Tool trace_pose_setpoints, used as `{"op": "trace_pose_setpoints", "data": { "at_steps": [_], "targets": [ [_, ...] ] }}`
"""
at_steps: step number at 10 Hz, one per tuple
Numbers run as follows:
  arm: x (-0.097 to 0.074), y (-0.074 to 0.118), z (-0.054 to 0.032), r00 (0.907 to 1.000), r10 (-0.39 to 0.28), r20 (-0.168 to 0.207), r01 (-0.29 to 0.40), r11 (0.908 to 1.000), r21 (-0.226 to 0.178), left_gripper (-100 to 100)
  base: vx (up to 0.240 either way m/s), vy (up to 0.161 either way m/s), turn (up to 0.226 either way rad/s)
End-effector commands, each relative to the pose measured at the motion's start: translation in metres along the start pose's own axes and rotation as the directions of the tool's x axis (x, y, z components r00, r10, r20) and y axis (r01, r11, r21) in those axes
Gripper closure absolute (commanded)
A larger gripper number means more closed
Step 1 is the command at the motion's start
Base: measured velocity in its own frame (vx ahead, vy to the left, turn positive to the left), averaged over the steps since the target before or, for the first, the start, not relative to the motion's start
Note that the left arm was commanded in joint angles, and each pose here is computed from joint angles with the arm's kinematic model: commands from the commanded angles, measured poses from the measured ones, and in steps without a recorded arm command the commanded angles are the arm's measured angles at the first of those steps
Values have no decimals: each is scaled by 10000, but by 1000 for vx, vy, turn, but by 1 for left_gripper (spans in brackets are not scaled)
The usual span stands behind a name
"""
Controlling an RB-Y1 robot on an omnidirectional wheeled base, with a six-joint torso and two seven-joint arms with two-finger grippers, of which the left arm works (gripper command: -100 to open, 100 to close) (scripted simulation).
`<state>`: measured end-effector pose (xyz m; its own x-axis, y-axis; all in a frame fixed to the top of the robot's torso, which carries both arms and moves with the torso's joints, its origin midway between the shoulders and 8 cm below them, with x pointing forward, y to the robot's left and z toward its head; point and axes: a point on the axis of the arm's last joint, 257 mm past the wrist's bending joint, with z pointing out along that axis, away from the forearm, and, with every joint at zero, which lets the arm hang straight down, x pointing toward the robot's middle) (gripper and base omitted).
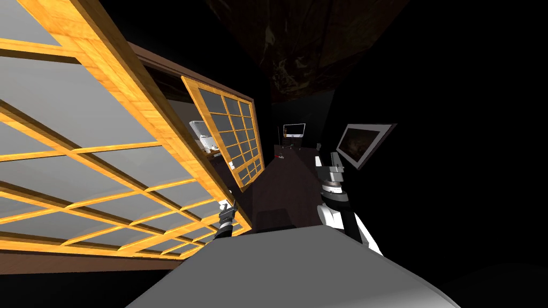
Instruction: Pull the door open
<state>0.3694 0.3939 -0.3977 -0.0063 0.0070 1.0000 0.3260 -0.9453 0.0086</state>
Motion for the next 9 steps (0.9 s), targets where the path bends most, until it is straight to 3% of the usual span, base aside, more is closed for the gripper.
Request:
{"op": "trace_pose_setpoints", "data": {
  "at_steps": [1,2,3,4,5,9],
  "targets": [
    [0,0,0,10000,0,0,0,10000,0,-100,-79,-35,-31],
    [-9,-164,-56,10000,-11,-36,12,10000,93,-100,-12,59,-196],
    [-5,-212,-66,10000,-1,-58,2,9999,128,-100,10,107,-154],
    [-67,-43,-105,9998,-126,124,127,9999,-70,-100,7,29,-56],
    [-67,-43,-105,9998,-126,124,127,9999,-70,100,-1,-19,25],
    [-67,-43,-105,9998,-126,124,127,9999,-70,100,0,-2,10]
  ]
}}
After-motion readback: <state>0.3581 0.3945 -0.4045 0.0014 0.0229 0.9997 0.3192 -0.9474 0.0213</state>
